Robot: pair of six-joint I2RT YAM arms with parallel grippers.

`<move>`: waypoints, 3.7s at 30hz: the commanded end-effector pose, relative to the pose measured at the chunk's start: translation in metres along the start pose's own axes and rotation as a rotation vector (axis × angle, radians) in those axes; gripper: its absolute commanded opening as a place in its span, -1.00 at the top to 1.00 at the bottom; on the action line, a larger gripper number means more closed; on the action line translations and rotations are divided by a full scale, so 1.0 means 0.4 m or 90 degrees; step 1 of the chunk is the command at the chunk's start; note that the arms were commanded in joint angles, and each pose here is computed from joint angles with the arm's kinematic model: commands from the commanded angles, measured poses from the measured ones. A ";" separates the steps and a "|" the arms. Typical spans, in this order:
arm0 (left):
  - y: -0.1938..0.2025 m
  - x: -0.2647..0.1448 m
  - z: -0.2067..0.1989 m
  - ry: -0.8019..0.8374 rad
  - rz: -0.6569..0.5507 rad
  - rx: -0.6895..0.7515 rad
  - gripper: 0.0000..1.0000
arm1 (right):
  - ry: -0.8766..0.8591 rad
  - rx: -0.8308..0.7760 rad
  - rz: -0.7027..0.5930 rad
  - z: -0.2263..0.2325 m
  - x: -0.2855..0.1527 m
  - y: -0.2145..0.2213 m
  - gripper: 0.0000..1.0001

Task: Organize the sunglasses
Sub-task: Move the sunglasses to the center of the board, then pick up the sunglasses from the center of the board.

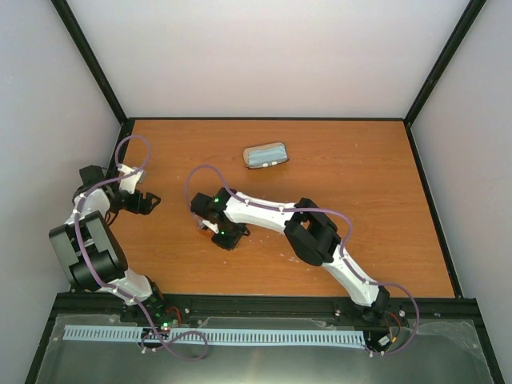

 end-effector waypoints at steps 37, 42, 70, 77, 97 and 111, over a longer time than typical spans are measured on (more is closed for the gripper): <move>-0.028 0.014 0.016 0.023 -0.040 0.009 -0.77 | -0.004 0.463 -0.104 -0.273 -0.202 0.052 0.94; -0.028 0.014 0.017 0.018 -0.041 0.016 -0.77 | 0.030 0.474 -0.098 -0.301 -0.177 0.013 0.94; -0.002 0.034 0.005 0.035 -0.045 -0.008 -0.75 | -0.039 0.383 0.015 -0.214 -0.086 0.061 0.94; 0.001 0.039 0.001 0.046 -0.049 -0.019 -0.75 | 0.001 0.393 0.020 -0.216 -0.132 0.129 0.94; -0.034 0.049 0.037 0.045 -0.063 0.003 -0.78 | -0.090 0.849 -0.042 -0.259 -0.184 0.275 -0.21; -0.002 0.066 0.023 0.046 -0.065 0.011 -0.78 | -0.231 1.063 -0.192 -0.305 -0.208 0.249 -0.16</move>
Point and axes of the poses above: each gripper's point midway between its finger pads, its own x axis out along the fingers, its own z axis along the line the jaws close on, y = z × x, the point moved 5 cm from there along -x, back along the fingers, and after that the axes turned 1 degree about x, right-handed, at the moved point
